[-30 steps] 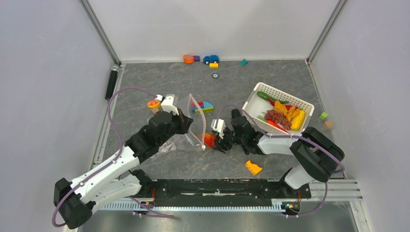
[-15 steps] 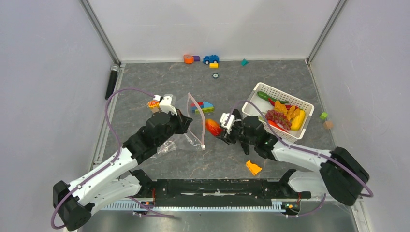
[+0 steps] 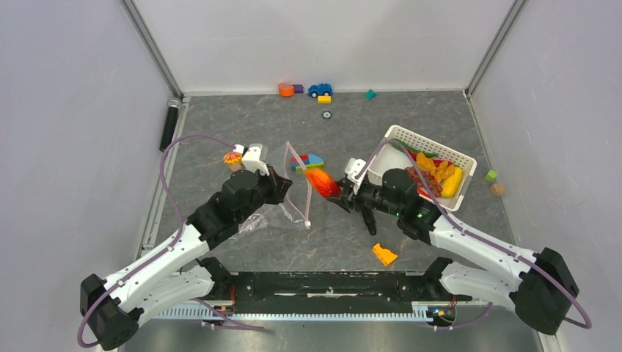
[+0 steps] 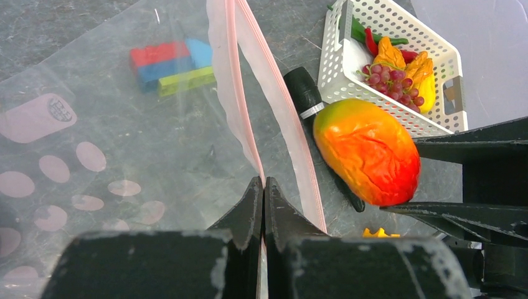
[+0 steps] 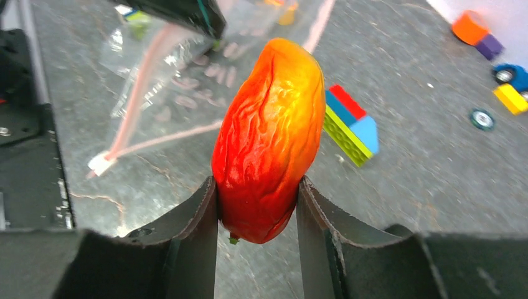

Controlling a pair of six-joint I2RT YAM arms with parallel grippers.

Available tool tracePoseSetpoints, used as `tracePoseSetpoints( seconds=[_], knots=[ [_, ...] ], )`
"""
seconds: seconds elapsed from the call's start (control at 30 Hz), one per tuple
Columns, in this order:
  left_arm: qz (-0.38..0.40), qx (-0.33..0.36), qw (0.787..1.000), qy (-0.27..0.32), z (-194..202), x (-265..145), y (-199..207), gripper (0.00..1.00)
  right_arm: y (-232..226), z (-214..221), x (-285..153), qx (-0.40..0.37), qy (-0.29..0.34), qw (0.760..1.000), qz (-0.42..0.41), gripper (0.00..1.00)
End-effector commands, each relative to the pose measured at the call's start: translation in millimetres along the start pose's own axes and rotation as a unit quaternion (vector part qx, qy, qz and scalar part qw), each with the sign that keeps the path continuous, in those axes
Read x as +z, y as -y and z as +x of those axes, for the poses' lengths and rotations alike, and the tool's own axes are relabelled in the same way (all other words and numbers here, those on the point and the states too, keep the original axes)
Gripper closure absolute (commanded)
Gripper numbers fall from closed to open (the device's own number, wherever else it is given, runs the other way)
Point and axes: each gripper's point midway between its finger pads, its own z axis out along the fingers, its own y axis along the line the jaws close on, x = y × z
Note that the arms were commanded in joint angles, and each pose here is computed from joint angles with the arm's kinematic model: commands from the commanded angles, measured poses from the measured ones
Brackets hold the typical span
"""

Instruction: Place the food in the zip-top bag and seal the zipper

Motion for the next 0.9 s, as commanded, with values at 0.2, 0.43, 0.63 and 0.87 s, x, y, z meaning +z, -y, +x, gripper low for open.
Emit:
tracePoseSetpoints(
  seconds=[0.2, 0.43, 0.63, 0.87],
  knots=[
    [0.077, 0.007, 0.997, 0.010, -5, -6, 27, 0.98, -24, -36, 43, 0.087, -0.032, 0.990, -0.109, 0.80],
    [0.119, 0.010, 0.993, 0.013, -5, -11, 40, 0.98, -28, -25, 66, 0.142, -0.086, 0.978, -0.127, 0.66],
    [0.121, 0.008, 0.993, 0.006, -2, -8, 41, 0.98, -31, -54, 72, 0.141, -0.032, 0.979, -0.147, 0.29],
    [0.107, 0.004, 0.994, 0.017, -5, -9, 36, 0.98, -23, -56, 61, 0.106, -0.020, 0.986, -0.126, 0.02]
  ],
)
